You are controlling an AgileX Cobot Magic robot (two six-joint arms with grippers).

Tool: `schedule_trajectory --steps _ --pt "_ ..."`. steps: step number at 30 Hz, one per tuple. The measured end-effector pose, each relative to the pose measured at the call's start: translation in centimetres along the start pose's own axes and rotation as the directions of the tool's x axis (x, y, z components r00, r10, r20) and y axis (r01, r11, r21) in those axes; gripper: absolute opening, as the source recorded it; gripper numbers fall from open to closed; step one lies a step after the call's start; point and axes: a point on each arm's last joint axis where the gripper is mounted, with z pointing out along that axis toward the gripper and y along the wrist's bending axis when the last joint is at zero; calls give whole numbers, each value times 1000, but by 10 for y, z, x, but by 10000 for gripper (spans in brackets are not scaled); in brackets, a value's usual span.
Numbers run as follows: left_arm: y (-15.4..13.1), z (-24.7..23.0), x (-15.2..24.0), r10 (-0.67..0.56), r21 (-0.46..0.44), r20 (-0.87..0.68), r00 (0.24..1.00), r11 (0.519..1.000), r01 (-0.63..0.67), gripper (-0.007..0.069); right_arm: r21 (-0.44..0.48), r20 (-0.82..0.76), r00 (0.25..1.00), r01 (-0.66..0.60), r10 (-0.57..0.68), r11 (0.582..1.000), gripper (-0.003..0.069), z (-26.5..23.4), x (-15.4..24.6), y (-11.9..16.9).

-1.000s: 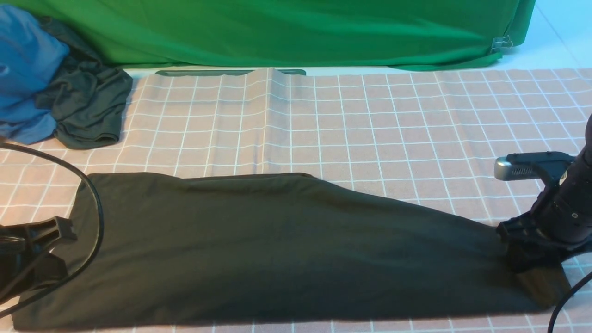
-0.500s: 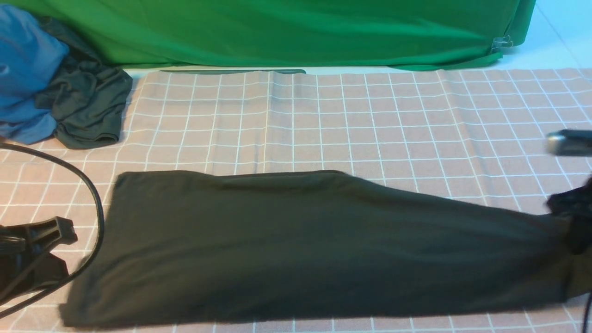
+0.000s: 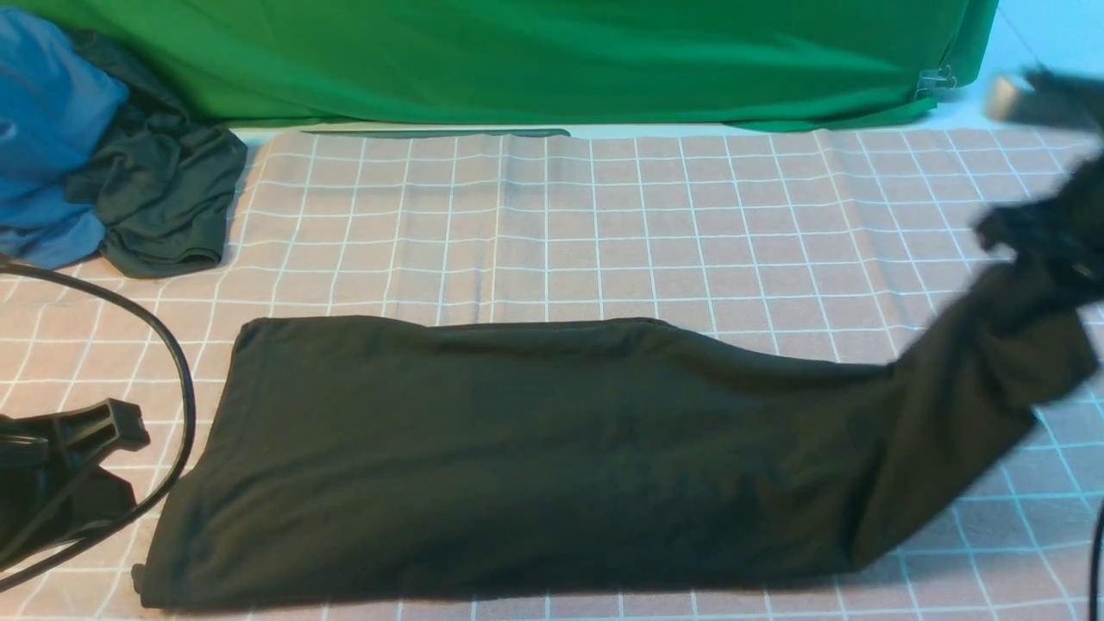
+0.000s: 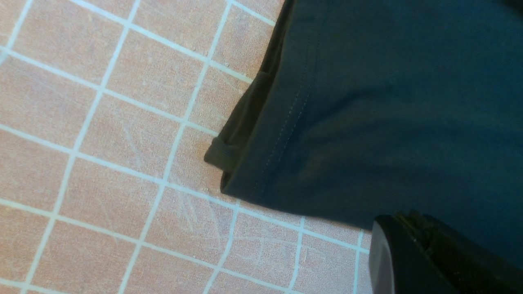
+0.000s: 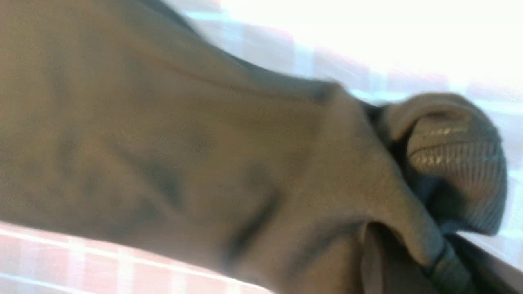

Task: Fold a long-sleeved shirt over a pink coffee tablecloth.
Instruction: 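Fold the right end of the dark garment over onto its left end with the right gripper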

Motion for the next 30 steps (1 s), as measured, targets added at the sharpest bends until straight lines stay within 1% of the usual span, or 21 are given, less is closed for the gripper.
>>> schedule_trajectory --steps 1,3,6,11,13,14,16,20,25,30 --pt "0 0 0 0 0 0 1000 1000 0 13 -43 20 999 27 -26 999 123 -5 -3 19" --pt "0 0 0 -1 1 0 1000 1000 1 13 -108 49 997 65 -60 992 123 -11 -6 44" --pt "-1 0 0 -3 6 1 1000 1000 3 13 -207 118 986 140 -118 968 123 -22 -7 86" --pt "-1 0 0 -2 13 3 1000 1000 2 13 -307 206 966 215 -155 927 123 -31 -6 138" --pt "-1 0 -1 -1 15 12 1000 1000 1 13 -344 211 964 225 -159 911 123 -27 -5 154" --pt "-1 0 -1 -1 15 12 1000 1000 1 13 -353 208 966 223 -156 909 123 -25 -5 156" --pt "-2 0 -2 0 17 24 1000 1000 0 13 -406 205 965 233 -161 884 123 -11 -4 179" --pt "-2 0 -3 0 18 35 999 1000 -1 13 -465 202 967 232 -153 854 123 6 -2 203" --pt "-2 0 -4 -5 26 41 999 1000 4 13 -559 212 970 220 -119 799 123 31 2 237" --pt "-3 0 -4 -7 28 46 999 1000 6 13 -614 189 976 206 -111 762 123 60 7 263"
